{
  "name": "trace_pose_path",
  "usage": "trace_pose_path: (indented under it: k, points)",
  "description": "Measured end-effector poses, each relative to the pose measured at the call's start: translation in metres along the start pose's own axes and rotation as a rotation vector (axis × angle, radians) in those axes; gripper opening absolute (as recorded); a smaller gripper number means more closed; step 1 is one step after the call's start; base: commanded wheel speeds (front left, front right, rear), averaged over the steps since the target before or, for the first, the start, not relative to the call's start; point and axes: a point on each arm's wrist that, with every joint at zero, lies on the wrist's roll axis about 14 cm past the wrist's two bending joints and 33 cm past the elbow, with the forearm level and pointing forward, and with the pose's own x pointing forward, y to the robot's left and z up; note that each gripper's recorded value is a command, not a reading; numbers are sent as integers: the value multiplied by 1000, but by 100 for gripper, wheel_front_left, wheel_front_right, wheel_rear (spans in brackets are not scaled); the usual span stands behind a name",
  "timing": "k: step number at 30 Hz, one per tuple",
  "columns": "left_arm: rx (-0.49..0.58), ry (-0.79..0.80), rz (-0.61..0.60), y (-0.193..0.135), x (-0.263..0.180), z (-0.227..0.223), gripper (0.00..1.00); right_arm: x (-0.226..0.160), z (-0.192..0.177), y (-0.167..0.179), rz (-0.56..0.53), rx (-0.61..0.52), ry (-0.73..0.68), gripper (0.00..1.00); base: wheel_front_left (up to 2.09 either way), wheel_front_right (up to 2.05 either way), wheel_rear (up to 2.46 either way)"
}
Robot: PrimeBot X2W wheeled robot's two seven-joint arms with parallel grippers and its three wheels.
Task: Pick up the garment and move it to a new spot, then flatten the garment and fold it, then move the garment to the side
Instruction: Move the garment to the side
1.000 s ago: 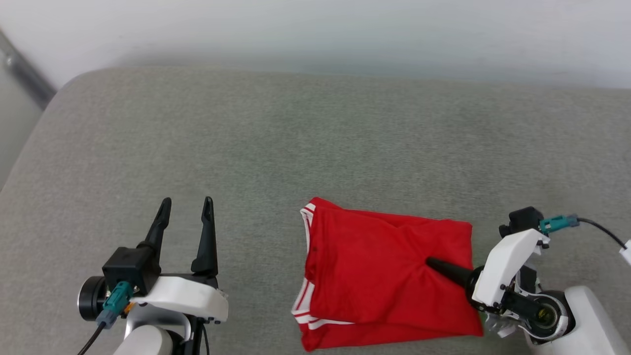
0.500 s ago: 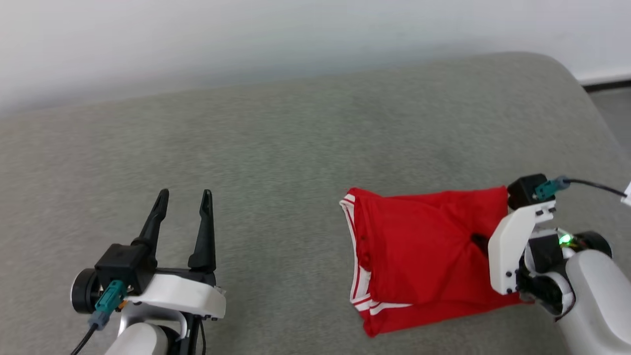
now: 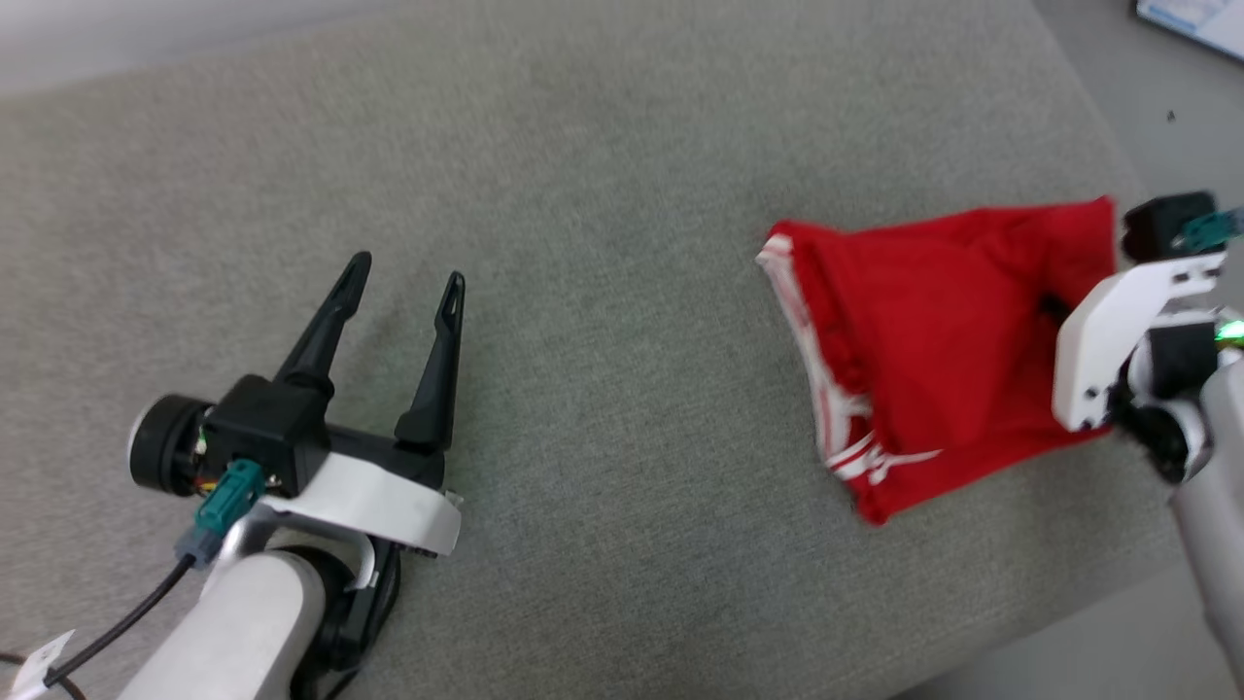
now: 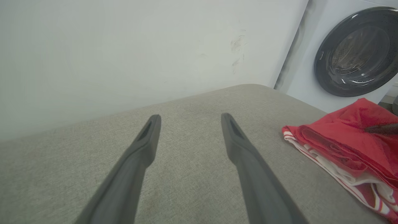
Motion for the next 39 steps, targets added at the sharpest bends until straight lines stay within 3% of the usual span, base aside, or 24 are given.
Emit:
trace_pose_path:
  k: [6,14,15,16,26,33,39]
  points:
    - [-12,33,-50,6,18,-25,100,25,21,-52,-166,-52,-28,0,0,0,0]
    - [-11,60,-44,25,25,-48,100,51,40,-81,-280,-62,-93,3,0,0,0]
    - [-10,64,-42,28,25,-50,100,54,41,-83,-292,-60,-100,26,0,0,0]
    - [-10,69,-39,30,25,-54,100,58,40,-85,-302,-47,-104,100,0,0,0]
    - [0,63,-41,28,26,-49,100,49,44,-90,-384,-59,-251,100,0,0,0]
    - [-10,36,12,22,12,-29,100,20,43,-81,-373,-50,-357,100,0,0,0]
    - [-25,8,92,19,-15,-7,100,-6,18,-55,-307,-2,-391,100,0,0,0]
